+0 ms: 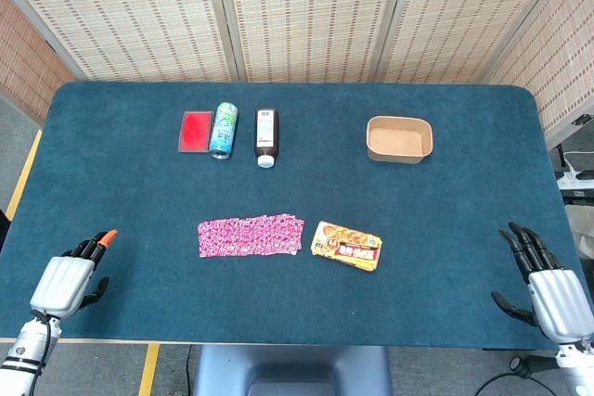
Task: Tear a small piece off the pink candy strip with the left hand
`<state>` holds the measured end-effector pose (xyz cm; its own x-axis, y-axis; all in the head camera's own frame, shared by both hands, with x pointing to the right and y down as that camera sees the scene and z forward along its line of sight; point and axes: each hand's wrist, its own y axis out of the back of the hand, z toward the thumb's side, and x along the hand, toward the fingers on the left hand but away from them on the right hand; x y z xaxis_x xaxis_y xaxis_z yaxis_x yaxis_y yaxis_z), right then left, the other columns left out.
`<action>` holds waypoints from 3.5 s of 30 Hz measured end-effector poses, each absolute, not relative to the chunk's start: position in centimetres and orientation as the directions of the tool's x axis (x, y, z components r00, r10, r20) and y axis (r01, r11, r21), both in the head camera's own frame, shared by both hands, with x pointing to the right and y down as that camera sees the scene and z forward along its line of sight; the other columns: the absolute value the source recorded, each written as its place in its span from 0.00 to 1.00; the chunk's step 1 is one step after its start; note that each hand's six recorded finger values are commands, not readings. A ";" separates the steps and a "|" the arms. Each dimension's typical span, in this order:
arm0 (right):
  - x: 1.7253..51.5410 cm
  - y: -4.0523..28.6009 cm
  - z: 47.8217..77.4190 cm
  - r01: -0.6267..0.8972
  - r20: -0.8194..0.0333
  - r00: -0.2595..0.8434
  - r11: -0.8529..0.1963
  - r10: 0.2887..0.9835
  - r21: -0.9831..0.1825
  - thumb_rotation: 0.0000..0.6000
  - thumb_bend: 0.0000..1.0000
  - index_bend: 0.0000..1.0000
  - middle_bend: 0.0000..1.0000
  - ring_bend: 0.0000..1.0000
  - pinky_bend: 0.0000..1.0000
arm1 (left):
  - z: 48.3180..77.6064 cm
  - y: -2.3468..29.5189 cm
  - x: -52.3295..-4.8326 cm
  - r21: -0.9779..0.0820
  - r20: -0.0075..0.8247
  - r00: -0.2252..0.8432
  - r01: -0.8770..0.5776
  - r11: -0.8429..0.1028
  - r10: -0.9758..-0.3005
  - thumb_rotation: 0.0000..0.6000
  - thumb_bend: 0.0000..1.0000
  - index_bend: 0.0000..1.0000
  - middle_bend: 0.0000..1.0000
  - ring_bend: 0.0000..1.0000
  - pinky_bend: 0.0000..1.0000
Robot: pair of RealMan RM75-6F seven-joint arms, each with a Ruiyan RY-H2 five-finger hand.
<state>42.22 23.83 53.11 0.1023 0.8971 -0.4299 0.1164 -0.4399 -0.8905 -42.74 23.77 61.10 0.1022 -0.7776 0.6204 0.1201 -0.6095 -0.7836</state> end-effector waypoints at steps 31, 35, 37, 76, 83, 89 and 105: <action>42.7 24.7 49.2 0.152 -0.147 0.100 -0.161 0.984 -0.975 1.00 0.33 0.00 0.00 0.00 0.27 | 64.6 21.7 -36.5 -0.803 0.596 0.277 0.177 -0.570 -0.754 1.00 0.80 0.00 0.71 0.67 0.61; 42.8 24.7 49.2 0.158 -0.161 0.102 -0.176 0.982 -0.972 1.00 0.33 0.00 0.00 0.00 0.27 | 65.5 21.2 -35.1 -0.791 0.611 0.288 0.222 -0.570 -0.737 1.00 0.81 0.00 0.71 0.67 0.61; 42.7 24.7 49.2 0.160 -0.166 0.103 -0.181 0.981 -0.971 1.00 0.33 0.00 0.00 0.00 0.27 | 66.0 21.1 -34.5 -0.781 0.624 0.289 0.245 -0.574 -0.726 1.00 0.81 0.00 0.71 0.67 0.61; 42.7 24.5 49.6 0.165 -0.205 0.099 -0.220 0.974 -0.961 1.00 0.33 0.00 0.00 0.00 0.27 | 72.6 21.6 -30.4 -0.611 0.791 0.263 0.372 -0.699 -0.552 1.00 0.81 0.06 0.71 0.67 0.61; 42.7 24.5 49.6 0.166 -0.205 0.099 -0.220 0.974 -0.961 1.00 0.33 0.00 0.00 0.00 0.27 | 72.8 21.6 -31.2 -0.591 0.806 0.221 0.372 -0.716 -0.550 1.00 0.81 0.16 0.71 0.67 0.62; 42.7 24.6 49.7 0.167 -0.210 0.101 -0.225 0.972 -0.960 1.00 0.33 0.00 0.00 0.00 0.27 | 72.5 21.5 -32.4 -0.574 0.812 0.154 0.387 -0.721 -0.564 1.00 0.82 0.20 0.71 0.68 0.62; 42.6 24.6 49.8 0.166 -0.218 0.102 -0.233 0.971 -0.958 1.00 0.33 0.00 0.00 0.00 0.27 | 70.9 20.8 -38.1 -0.518 0.788 -0.143 0.369 -0.771 -0.598 1.00 0.82 0.20 0.72 0.68 0.64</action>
<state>42.65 24.58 49.76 0.1022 0.9705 -0.2183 0.1663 -0.2330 -0.9582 -38.10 20.84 70.92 -0.1433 -0.5982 0.7884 0.3691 -0.7714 -0.5183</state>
